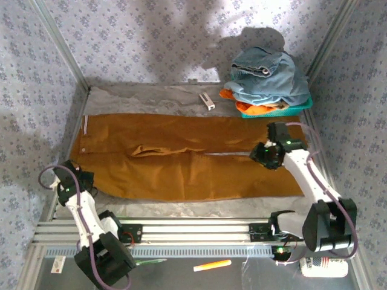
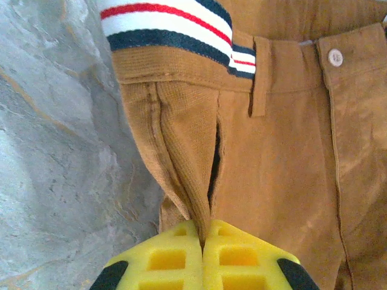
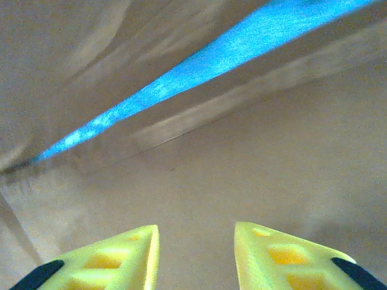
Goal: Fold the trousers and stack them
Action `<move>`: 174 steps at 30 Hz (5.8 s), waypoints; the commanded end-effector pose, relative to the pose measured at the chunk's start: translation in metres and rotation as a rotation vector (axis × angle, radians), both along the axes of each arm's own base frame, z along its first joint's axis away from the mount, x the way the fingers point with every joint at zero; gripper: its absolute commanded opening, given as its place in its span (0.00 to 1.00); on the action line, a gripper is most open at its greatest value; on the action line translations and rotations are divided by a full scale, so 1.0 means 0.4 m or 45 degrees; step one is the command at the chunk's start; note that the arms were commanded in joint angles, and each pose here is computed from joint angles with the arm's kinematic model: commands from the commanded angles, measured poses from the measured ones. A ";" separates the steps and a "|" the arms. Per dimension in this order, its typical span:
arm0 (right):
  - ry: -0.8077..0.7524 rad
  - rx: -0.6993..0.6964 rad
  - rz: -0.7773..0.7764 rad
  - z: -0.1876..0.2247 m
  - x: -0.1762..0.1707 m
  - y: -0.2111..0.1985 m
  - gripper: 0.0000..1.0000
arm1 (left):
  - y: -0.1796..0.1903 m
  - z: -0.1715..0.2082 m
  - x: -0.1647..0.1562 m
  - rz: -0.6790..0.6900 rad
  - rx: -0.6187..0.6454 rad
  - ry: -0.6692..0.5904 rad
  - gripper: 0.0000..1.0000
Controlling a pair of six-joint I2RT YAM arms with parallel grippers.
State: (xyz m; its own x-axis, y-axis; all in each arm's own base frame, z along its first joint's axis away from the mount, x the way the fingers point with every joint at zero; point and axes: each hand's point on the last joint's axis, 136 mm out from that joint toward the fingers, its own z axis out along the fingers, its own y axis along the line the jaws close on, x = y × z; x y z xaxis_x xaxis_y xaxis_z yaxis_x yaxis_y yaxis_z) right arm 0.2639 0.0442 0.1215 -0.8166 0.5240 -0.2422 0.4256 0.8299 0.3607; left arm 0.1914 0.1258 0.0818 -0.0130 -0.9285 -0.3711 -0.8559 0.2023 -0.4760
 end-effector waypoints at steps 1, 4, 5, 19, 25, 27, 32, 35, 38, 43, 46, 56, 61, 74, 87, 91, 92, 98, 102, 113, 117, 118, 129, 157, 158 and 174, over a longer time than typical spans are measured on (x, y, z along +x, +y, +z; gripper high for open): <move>0.165 0.087 -0.297 -0.026 -0.121 -0.084 0.43 | -0.022 0.019 0.037 -0.050 -0.054 -0.070 0.00; 0.205 0.129 -0.495 -0.054 -0.179 -0.129 0.51 | -0.030 0.023 0.050 -0.073 -0.064 -0.088 0.00; 0.217 0.134 -0.529 -0.063 -0.192 -0.136 0.53 | -0.031 0.025 0.051 -0.077 -0.061 -0.090 0.00; 0.582 0.220 -0.647 -0.255 -0.267 -0.113 0.51 | -0.036 0.050 0.075 -0.092 -0.089 -0.150 0.00; 0.632 0.280 -0.668 -0.308 -0.281 -0.085 0.44 | -0.038 0.058 0.072 -0.096 -0.089 -0.143 0.00; 0.637 0.294 -0.678 -0.322 -0.280 -0.081 0.34 | -0.037 0.061 0.073 -0.093 -0.082 -0.152 0.00; 0.598 0.266 -0.654 -0.305 -0.261 -0.093 0.05 | -0.039 0.055 0.074 -0.097 -0.094 -0.144 0.00; 0.550 0.261 -0.630 -0.281 -0.245 -0.097 0.00 | -0.040 0.067 0.077 -0.105 -0.093 -0.152 0.00; 0.482 0.238 -0.595 -0.244 -0.231 -0.105 0.00 | -0.042 0.088 0.083 -0.111 -0.093 -0.184 0.00; 0.328 0.193 -0.569 -0.170 -0.202 -0.124 0.00 | -0.048 0.143 0.089 -0.135 -0.082 -0.220 0.00; 0.257 0.168 -0.533 -0.125 -0.187 -0.131 0.00 | -0.049 0.190 0.091 -0.150 -0.057 -0.247 0.00; 0.087 0.133 -0.485 -0.015 -0.167 -0.142 0.00 | -0.043 0.320 0.085 -0.145 -0.004 -0.316 0.00; -0.025 0.111 -0.393 0.053 -0.141 -0.141 0.00 | -0.034 0.386 0.070 -0.100 0.023 -0.371 0.00; -0.154 0.112 -0.283 0.112 -0.168 -0.114 0.00 | -0.029 0.439 0.021 -0.008 0.063 -0.425 0.00; -0.269 0.054 -0.325 0.138 -0.052 -0.170 0.00 | 0.043 0.452 0.133 -0.011 0.025 -0.452 0.00; -0.309 -0.022 -0.383 0.153 -0.011 -0.211 0.00 | 0.068 0.467 0.188 -0.027 0.033 -0.445 0.00; -0.316 -0.024 -0.382 0.155 0.003 -0.214 0.00 | 0.072 0.475 0.203 -0.038 0.043 -0.447 0.00; -0.289 -0.112 -0.312 0.150 0.117 -0.237 0.00 | 0.104 0.509 0.311 -0.096 0.080 -0.425 0.00; -0.219 -0.150 -0.195 0.136 0.203 -0.234 0.00 | 0.121 0.507 0.370 -0.121 0.103 -0.389 0.00; -0.064 -0.282 -0.025 0.088 0.416 -0.241 0.00 | 0.119 0.470 0.538 -0.257 0.149 -0.278 0.00; -0.048 -0.308 -0.001 0.069 0.471 -0.244 0.00 | 0.129 0.448 0.581 -0.278 0.153 -0.240 0.00; -0.048 -0.306 0.004 0.064 0.486 -0.245 0.00 | 0.133 0.442 0.591 -0.286 0.159 -0.220 0.00; 0.119 -0.318 0.148 -0.062 0.555 -0.192 0.02 | 0.122 0.308 0.758 -0.471 0.146 -0.013 0.00; -0.114 -0.182 0.359 0.003 0.292 0.174 0.52 | -0.113 0.056 0.294 -0.402 -0.042 0.083 0.98; -0.104 -0.173 0.376 -0.014 0.284 0.195 0.52 | -0.118 0.051 0.285 -0.414 -0.041 0.072 0.98; 0.114 -0.233 0.485 -0.251 0.291 0.273 0.42 | -0.079 -0.062 0.429 -0.416 -0.060 0.019 0.62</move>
State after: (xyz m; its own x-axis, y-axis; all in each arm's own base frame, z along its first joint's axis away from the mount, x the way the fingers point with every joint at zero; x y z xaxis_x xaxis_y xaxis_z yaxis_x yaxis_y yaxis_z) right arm 0.3736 0.1548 0.0300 -0.9628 0.1352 -0.2337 0.0894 0.9764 0.1966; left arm 0.3307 0.0829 0.0415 -0.3531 -0.8932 -0.2784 -0.7968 0.4430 -0.4110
